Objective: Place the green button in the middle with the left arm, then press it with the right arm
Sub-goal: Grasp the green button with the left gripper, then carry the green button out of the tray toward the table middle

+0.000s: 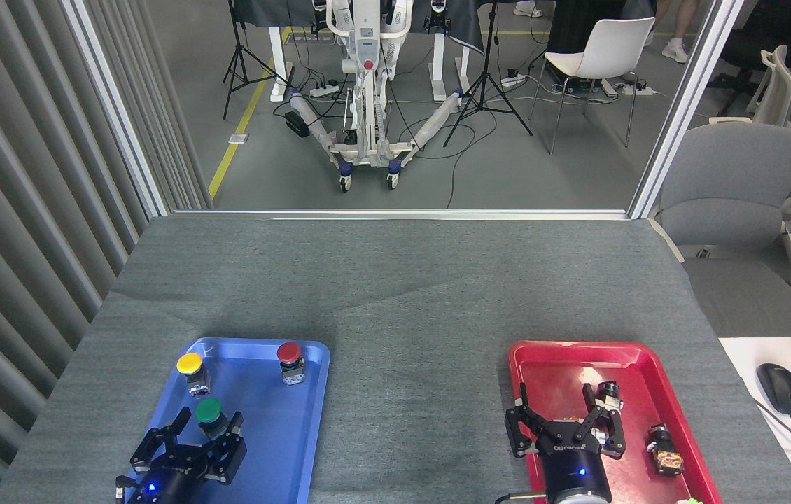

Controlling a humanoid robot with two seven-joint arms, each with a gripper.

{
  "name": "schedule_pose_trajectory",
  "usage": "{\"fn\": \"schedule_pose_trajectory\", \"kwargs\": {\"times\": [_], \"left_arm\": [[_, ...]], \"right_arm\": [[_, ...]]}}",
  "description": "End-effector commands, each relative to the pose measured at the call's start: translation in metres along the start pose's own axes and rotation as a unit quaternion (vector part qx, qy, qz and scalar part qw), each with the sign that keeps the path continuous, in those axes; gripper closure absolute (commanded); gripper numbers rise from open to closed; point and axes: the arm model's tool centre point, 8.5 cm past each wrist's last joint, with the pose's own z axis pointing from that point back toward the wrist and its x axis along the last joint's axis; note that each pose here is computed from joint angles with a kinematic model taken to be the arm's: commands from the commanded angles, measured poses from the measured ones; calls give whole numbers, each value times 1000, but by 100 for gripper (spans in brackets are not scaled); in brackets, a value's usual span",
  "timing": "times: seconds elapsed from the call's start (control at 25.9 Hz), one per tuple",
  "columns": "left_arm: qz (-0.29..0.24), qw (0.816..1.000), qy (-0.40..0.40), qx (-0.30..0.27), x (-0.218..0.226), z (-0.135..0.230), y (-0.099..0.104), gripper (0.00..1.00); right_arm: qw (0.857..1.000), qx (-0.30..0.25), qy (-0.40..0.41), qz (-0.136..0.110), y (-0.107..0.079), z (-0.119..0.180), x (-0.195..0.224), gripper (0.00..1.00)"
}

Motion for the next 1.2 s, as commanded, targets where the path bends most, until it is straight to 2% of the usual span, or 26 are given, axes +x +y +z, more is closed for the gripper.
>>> {"fn": "schedule_pose_trajectory", "kwargs": {"times": [0.0,0.19,0.42,0.54,0.62,0.73,0.85,1.0,1.16], "left_arm": [[0,1000,0,3,0,-3,3,22],[0,1000,1,-1,-2,-2,1,41],[-3,1000,-7,-8,-3,3,-4,81],[-8,999,-42,-5,-5,5,1,100],[-2,998,-69,8,-1,5,7,100],[-7,993,-98,69,13,4,37,100],[-8,989,-108,100,24,4,54,100],[24,985,-130,113,64,-6,54,100],[24,976,-181,116,111,-24,61,100]], "right_arm": [[1000,-1,1,2,0,0,-3,0],[1000,-3,3,4,-1,-1,-6,0],[1000,-2,2,0,0,0,-2,0],[1000,-1,3,-1,0,0,-1,0],[1000,-1,4,-3,-1,-1,-2,0],[1000,-1,3,2,-1,-1,-5,0],[1000,-3,3,5,-1,-2,-7,0],[1000,-3,3,1,-2,-2,-4,0],[1000,-3,2,0,-1,-2,-3,0]]}}
